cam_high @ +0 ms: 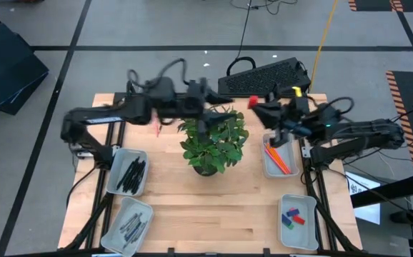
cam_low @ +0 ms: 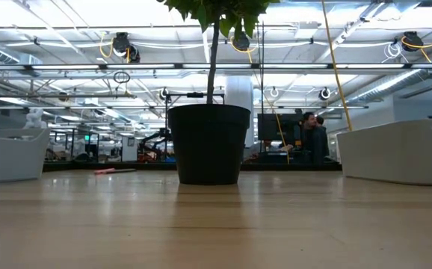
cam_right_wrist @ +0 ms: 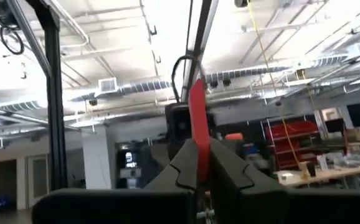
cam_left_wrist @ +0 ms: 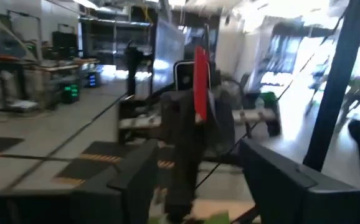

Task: Sort crayons/erasers/pens/pencils in bins
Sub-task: Put the red eraser into the bottom right gray bin, then put the pink pencil into the top right gray bin

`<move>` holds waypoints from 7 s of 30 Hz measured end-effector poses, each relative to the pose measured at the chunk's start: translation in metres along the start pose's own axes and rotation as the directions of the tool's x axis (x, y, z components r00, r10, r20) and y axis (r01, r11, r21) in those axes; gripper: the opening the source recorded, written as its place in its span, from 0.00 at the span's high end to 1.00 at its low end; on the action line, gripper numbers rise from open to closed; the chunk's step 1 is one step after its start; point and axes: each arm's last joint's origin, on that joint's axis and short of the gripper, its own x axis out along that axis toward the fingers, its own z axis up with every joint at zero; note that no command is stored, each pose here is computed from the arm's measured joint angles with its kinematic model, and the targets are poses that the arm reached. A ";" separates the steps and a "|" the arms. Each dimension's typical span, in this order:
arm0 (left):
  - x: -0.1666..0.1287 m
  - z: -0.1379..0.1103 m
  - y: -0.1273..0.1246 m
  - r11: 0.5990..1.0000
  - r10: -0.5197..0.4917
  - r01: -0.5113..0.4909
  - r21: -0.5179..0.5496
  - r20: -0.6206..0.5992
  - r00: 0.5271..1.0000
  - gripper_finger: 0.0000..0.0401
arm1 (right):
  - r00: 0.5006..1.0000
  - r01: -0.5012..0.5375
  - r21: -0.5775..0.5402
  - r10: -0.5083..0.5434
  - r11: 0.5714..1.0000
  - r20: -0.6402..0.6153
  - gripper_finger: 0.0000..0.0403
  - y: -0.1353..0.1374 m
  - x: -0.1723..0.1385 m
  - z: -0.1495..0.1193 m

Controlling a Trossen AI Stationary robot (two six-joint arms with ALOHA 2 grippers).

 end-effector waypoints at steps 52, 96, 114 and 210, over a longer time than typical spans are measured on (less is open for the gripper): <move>-0.207 -0.097 0.037 0.330 0.587 -0.905 0.268 -0.809 -0.026 0.38 | -0.467 0.588 -0.258 0.062 0.767 -0.882 0.95 0.152 -0.221 -0.150; -0.171 -0.267 0.177 -0.142 0.469 -0.955 0.260 -0.832 -0.296 0.62 | 0.334 0.687 0.330 0.121 0.648 -0.935 0.71 0.074 -0.131 -0.099; -0.204 -0.295 0.105 -0.116 0.730 -0.989 -0.092 -0.683 -0.022 0.54 | 0.296 0.721 0.278 0.082 0.635 -0.952 0.71 0.069 -0.133 -0.102; -0.235 -0.310 0.039 0.162 0.678 -0.986 -0.046 -0.721 0.145 0.52 | 0.561 0.390 0.219 -0.042 0.894 -0.827 0.71 0.074 -0.111 -0.096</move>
